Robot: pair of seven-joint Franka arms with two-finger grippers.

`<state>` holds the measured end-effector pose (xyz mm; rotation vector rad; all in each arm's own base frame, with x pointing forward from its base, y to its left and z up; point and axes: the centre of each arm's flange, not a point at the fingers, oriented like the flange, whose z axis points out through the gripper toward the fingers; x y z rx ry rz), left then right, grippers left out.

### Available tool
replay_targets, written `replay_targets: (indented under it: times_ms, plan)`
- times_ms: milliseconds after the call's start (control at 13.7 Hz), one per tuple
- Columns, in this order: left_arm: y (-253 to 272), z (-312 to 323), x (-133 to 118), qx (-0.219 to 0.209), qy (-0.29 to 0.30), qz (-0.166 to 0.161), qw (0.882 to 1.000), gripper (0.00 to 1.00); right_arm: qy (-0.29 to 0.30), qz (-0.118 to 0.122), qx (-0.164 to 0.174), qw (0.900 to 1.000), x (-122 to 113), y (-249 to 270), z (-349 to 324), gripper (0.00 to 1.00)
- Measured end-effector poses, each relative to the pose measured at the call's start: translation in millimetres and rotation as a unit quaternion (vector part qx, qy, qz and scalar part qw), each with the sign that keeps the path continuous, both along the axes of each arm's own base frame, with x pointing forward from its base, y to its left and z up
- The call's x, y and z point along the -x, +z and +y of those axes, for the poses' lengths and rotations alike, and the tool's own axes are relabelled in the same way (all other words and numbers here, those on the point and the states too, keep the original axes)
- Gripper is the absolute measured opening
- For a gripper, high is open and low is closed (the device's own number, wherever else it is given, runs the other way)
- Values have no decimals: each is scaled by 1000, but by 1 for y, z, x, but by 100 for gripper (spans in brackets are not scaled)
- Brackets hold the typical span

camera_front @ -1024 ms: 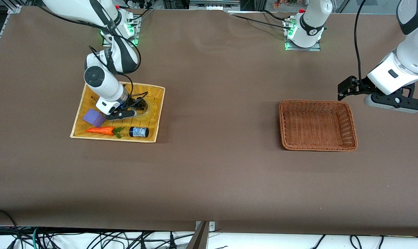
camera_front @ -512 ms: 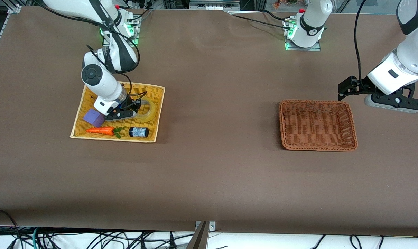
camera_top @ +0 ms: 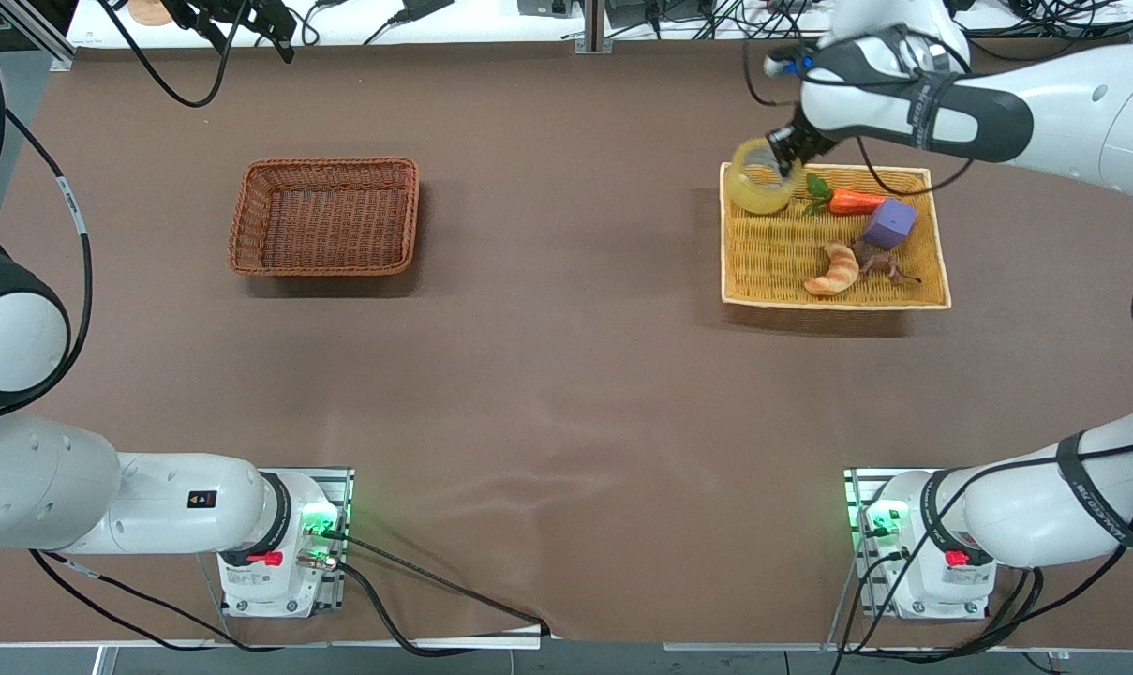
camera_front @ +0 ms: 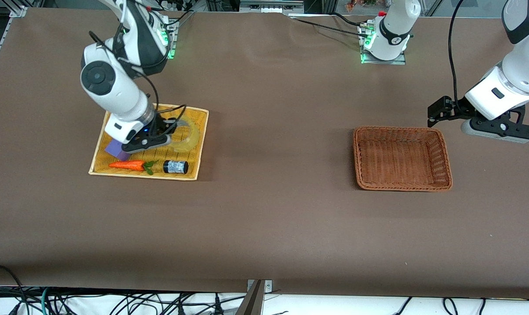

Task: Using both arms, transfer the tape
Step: 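Grasp the tape roll with the right gripper and carry it toward the basket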

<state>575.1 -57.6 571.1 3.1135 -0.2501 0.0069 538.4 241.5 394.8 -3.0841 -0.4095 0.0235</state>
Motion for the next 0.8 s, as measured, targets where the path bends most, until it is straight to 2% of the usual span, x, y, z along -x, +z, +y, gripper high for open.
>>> replay_targets:
  times_ms: [146,439,805]
  plan:
    - [0,0,0,0,0,0,1000,100,-13,0,-4,1000,10,1,63,22]
    - [0,0,0,0,0,0,1000,100,-80,15,-8,997,38,-46,205,22]
    - [0,0,0,0,0,0,1000,100,-199,-1,-41,979,77,-120,361,22]
